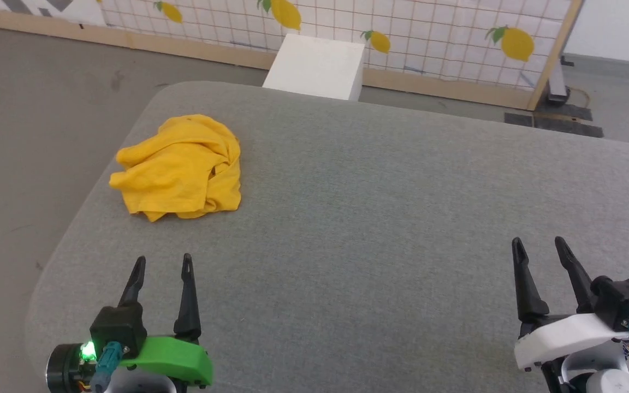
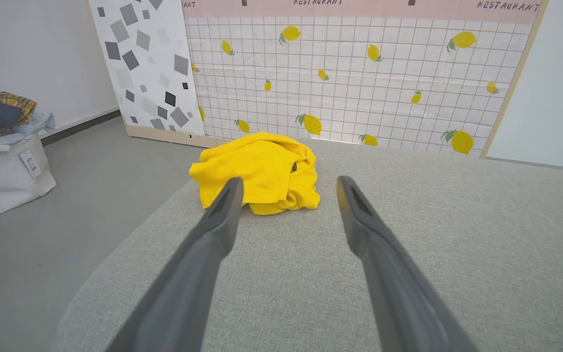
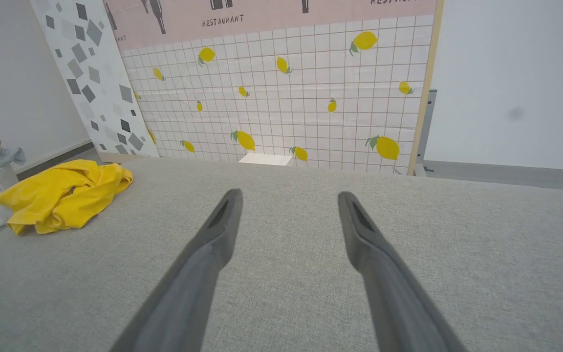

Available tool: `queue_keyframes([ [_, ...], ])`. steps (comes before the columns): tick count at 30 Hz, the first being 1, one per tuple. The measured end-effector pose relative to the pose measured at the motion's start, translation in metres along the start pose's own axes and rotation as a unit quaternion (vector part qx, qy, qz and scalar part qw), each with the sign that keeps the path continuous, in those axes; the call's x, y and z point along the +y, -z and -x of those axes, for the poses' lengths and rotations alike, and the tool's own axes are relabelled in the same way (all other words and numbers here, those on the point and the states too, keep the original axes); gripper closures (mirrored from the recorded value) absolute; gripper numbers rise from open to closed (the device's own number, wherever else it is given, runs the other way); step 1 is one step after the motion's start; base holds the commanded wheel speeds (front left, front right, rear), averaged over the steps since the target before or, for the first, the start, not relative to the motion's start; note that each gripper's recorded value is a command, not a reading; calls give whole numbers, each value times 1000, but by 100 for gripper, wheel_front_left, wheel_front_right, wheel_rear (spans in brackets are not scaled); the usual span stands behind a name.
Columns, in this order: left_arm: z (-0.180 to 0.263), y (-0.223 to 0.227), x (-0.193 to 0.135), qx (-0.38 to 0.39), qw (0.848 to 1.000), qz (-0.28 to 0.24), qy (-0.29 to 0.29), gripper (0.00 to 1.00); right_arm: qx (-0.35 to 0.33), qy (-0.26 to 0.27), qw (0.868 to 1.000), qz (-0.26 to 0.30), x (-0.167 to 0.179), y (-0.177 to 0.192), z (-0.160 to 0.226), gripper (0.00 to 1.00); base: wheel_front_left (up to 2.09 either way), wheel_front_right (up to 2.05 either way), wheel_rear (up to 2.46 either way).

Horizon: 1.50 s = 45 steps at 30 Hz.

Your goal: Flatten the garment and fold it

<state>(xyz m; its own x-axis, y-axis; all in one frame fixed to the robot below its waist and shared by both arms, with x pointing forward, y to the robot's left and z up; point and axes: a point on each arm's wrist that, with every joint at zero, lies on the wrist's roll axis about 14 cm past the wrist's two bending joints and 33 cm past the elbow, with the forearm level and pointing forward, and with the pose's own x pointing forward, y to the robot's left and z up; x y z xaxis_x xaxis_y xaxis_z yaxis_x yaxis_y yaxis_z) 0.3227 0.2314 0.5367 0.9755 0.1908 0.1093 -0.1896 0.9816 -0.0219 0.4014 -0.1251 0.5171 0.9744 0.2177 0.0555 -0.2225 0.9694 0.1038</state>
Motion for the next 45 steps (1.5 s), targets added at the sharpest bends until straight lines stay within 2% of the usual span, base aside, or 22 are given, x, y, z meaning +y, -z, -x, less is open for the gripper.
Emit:
queue_keyframes([
  [25, 45, -4, 51, -17, 996, 5, -91, 0, -1, -74, 997, -16, 52, 9, -24, 0, 0, 0, 0],
  [45, 66, -7, 68, -31, 991, 22, -131, 0, -3, -93, 995, -25, 66, 15, -29, 0, 0, 0, 0],
])
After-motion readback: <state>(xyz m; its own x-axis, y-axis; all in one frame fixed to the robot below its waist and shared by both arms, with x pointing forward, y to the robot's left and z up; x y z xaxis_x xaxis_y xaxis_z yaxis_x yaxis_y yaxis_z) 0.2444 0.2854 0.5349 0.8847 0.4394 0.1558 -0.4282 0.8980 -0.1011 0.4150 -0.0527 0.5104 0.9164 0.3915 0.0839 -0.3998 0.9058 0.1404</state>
